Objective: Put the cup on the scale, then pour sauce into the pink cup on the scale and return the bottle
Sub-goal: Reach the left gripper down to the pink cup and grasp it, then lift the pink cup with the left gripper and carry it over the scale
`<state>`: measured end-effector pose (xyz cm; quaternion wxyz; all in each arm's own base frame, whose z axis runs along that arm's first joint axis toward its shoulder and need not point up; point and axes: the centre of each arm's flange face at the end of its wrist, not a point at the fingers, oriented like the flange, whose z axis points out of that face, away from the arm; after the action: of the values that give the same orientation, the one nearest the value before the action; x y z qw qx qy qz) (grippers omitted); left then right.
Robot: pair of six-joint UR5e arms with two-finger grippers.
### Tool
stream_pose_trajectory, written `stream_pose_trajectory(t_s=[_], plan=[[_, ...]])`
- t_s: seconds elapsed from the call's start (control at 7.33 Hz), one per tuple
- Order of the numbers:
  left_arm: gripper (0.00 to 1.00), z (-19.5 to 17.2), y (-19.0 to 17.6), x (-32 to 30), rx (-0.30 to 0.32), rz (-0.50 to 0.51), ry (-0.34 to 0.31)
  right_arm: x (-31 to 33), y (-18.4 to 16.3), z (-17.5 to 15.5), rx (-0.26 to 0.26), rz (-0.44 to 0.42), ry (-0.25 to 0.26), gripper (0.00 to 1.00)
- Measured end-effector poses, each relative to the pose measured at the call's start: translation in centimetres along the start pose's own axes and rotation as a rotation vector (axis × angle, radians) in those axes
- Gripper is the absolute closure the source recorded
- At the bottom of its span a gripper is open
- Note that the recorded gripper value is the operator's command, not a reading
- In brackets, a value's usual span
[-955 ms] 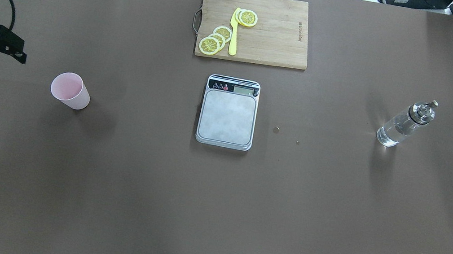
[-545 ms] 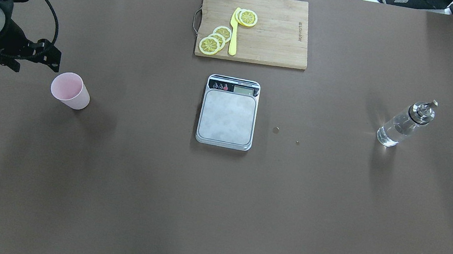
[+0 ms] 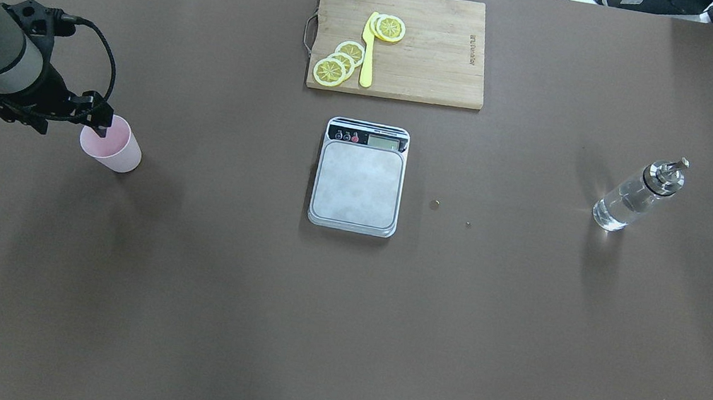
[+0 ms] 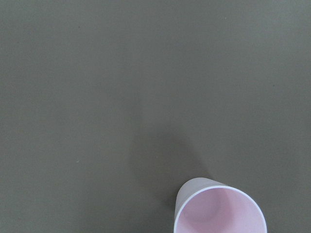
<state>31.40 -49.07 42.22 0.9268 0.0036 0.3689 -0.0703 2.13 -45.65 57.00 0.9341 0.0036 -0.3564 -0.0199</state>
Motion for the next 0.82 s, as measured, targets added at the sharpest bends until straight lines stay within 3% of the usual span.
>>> stream_pose_trajectory(t_s=[0.27,0.41,0.68,0.82], plan=[[0.38,0.8,0.4,0.4,-0.003,0.008,-0.011,0.0,0.1,0.1,-0.002,0.001,-0.001,0.0],[0.44,1.0,0.5,0.4,-0.005,0.009,-0.014,0.1,0.1,0.1,-0.003,0.002,-0.001,0.0],[0.44,1.7,0.3,0.3,-0.012,0.006,-0.024,0.1,0.2,0.2,-0.004,0.002,-0.001,0.0],[0.52,2.1,0.0,0.3,-0.015,0.004,-0.029,0.1,0.2,0.2,-0.004,0.001,0.0,0.0]])
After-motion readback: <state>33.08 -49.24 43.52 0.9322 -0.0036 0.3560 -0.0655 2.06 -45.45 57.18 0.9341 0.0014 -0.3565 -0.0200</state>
